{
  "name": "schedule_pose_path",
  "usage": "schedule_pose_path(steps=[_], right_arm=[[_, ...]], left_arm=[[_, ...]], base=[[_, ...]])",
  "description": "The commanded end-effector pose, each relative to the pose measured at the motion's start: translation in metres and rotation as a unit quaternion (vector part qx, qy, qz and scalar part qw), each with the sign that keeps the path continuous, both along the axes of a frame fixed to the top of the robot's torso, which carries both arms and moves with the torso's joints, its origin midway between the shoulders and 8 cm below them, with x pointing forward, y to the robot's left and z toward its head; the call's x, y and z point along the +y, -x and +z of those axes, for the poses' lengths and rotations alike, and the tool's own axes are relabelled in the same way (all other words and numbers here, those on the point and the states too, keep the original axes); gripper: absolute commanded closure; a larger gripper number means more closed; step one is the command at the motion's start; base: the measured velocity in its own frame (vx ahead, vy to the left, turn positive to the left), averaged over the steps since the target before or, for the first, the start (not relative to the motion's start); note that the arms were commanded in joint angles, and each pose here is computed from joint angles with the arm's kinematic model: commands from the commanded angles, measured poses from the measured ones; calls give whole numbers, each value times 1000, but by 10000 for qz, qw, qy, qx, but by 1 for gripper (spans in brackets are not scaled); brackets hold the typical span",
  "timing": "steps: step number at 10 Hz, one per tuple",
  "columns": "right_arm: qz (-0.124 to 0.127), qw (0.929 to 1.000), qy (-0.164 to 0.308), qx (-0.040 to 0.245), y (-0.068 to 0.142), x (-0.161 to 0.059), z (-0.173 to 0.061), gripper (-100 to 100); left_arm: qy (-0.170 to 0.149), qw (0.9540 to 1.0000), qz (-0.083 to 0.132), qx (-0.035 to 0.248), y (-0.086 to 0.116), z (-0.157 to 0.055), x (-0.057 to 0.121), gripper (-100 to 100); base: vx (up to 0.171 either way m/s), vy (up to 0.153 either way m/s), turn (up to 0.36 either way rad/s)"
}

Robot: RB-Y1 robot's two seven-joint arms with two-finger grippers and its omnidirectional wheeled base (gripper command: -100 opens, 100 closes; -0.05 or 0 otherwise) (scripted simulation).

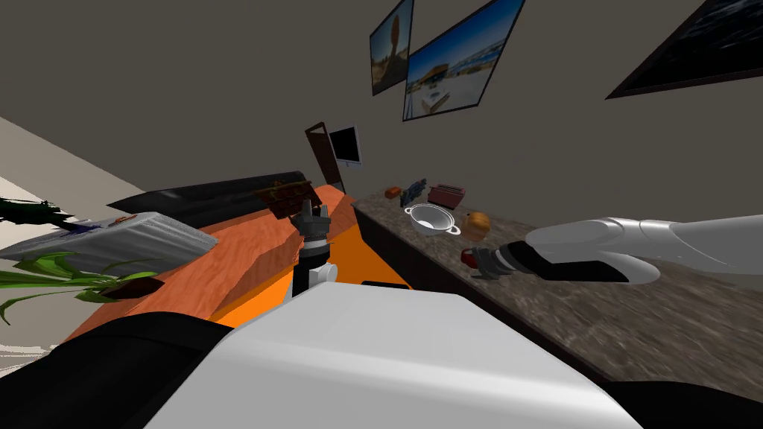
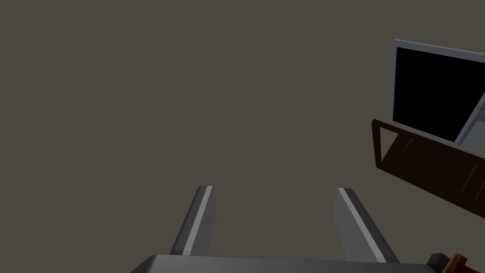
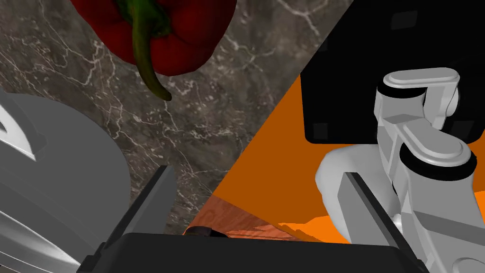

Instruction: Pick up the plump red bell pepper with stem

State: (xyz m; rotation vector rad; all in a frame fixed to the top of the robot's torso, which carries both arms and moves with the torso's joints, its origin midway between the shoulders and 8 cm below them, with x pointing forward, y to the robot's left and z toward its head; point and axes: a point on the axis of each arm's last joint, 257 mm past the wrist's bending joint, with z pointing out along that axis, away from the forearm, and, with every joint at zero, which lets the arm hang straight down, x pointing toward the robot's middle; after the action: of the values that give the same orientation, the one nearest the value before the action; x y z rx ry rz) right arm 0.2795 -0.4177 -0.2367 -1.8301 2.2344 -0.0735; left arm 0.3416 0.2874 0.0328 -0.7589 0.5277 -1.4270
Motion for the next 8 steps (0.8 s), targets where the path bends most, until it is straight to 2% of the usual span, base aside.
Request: schedule_pose_path(steps=[1, 2, 3, 5, 6, 8], right_arm=[[7, 9993, 342, 178, 11, -22, -3, -100], [-2, 9978, 578, 316, 21, -38, -6, -100], [64, 9972, 660, 337, 19, -40, -3, -100], [94, 9923, 1085, 593, 36, -67, -6, -100], [141, 9915, 1140, 606, 34, -68, -4, -100], [224, 9851, 1488, 829, 47, -88, -3, -100]], left_arm=[[0, 10000, 0, 0, 0, 0, 0, 0], [0, 10000, 0, 0, 0, 0, 0, 0], [0, 10000, 0, 0, 0, 0, 0, 0], [0, 10000, 0, 0, 0, 0, 0, 0], [0, 10000, 0, 0, 0, 0, 0, 0], [0, 10000, 0, 0, 0, 0, 0, 0]], base=[[34, 33, 143], [60, 38, 199], [49, 22, 57], [46, 24, 140], [41, 8, 61], [43, 4, 109]])
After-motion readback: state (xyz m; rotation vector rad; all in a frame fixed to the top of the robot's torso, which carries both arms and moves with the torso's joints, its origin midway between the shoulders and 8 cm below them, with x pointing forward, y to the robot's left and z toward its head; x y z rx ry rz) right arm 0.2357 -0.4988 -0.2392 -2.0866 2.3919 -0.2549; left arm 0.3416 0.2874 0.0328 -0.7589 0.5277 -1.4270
